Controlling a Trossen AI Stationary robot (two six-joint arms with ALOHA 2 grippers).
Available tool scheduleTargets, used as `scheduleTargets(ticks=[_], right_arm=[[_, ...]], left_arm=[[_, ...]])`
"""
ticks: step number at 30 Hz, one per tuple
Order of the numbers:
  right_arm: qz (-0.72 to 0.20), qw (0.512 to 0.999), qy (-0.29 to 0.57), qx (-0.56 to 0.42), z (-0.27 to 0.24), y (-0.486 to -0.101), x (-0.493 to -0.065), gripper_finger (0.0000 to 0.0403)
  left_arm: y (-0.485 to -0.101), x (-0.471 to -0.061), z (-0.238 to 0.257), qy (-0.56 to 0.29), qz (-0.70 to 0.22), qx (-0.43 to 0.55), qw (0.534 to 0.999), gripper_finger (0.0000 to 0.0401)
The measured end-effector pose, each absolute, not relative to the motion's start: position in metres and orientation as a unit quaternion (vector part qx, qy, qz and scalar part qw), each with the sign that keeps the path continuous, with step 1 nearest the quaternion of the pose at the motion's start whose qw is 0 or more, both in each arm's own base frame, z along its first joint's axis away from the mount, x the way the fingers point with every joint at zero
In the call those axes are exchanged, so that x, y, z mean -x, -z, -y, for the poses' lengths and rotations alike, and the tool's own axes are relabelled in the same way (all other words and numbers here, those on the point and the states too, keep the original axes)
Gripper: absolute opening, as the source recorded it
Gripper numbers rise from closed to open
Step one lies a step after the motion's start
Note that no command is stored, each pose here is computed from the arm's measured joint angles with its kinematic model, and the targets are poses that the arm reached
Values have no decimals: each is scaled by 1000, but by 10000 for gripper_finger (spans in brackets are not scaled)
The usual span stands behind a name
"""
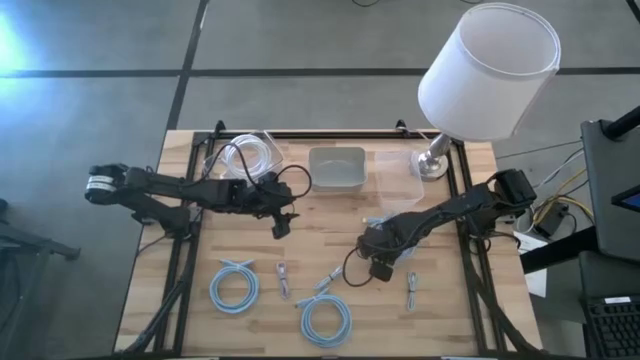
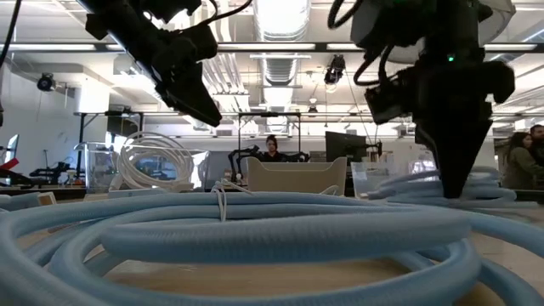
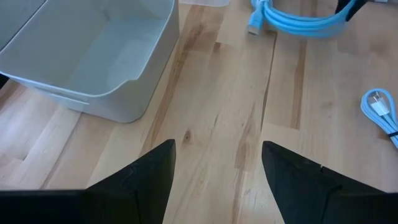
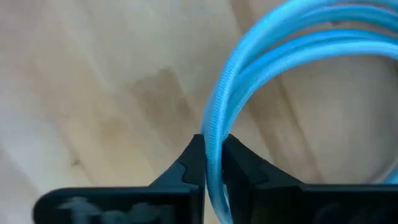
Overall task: Pick & Place USB Port
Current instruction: Put the top right large blue charger cable into the gray bin
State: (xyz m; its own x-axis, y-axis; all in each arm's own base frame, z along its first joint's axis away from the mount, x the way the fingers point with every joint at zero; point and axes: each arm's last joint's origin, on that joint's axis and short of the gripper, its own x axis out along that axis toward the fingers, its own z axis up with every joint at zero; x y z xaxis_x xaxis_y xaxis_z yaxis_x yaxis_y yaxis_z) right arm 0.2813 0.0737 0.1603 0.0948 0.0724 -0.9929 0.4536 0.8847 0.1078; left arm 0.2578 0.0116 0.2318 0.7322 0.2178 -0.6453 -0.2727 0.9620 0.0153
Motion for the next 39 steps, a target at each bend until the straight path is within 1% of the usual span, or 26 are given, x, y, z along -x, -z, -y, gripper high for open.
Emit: scheduleTargets(ticks=[4, 8, 13, 17, 20, 25, 27, 32, 36, 39], right_arm=[[-645, 725, 113, -211, -76, -176, -286, 24], [-624, 752, 75, -198, -79, -196, -292, 25], [-570, 804, 63, -157, -78, -228, -300, 25], [-513, 848, 90, -94, -75, -255, -305, 25], [-467, 875, 127, -17, -71, -275, -311, 25], [-390, 892, 211, 90, -60, -301, -322, 25], [-375, 894, 220, 108, -53, -304, -326, 25], [-333, 904, 245, 108, -27, -302, -339, 25], [-321, 901, 280, 81, -1, -288, -341, 25], [-314, 903, 288, 51, 13, -275, -341, 25]], left_arm=[[-232, -258, -12, -132, -342, 40, 930, 243], [-232, -258, -12, -131, -342, 38, 930, 243], [-232, -258, -12, -131, -342, 38, 930, 243], [-232, -258, -12, -131, -342, 38, 930, 243], [-232, -258, -12, -131, -342, 38, 930, 243], [-232, -258, -12, -131, -342, 38, 930, 243], [-232, -258, -12, -131, -341, 38, 930, 243], [-232, -258, -12, -131, -341, 38, 930, 243], [-232, -258, -12, -131, -341, 38, 930, 243], [-232, -258, -12, -131, -341, 38, 930, 243]])
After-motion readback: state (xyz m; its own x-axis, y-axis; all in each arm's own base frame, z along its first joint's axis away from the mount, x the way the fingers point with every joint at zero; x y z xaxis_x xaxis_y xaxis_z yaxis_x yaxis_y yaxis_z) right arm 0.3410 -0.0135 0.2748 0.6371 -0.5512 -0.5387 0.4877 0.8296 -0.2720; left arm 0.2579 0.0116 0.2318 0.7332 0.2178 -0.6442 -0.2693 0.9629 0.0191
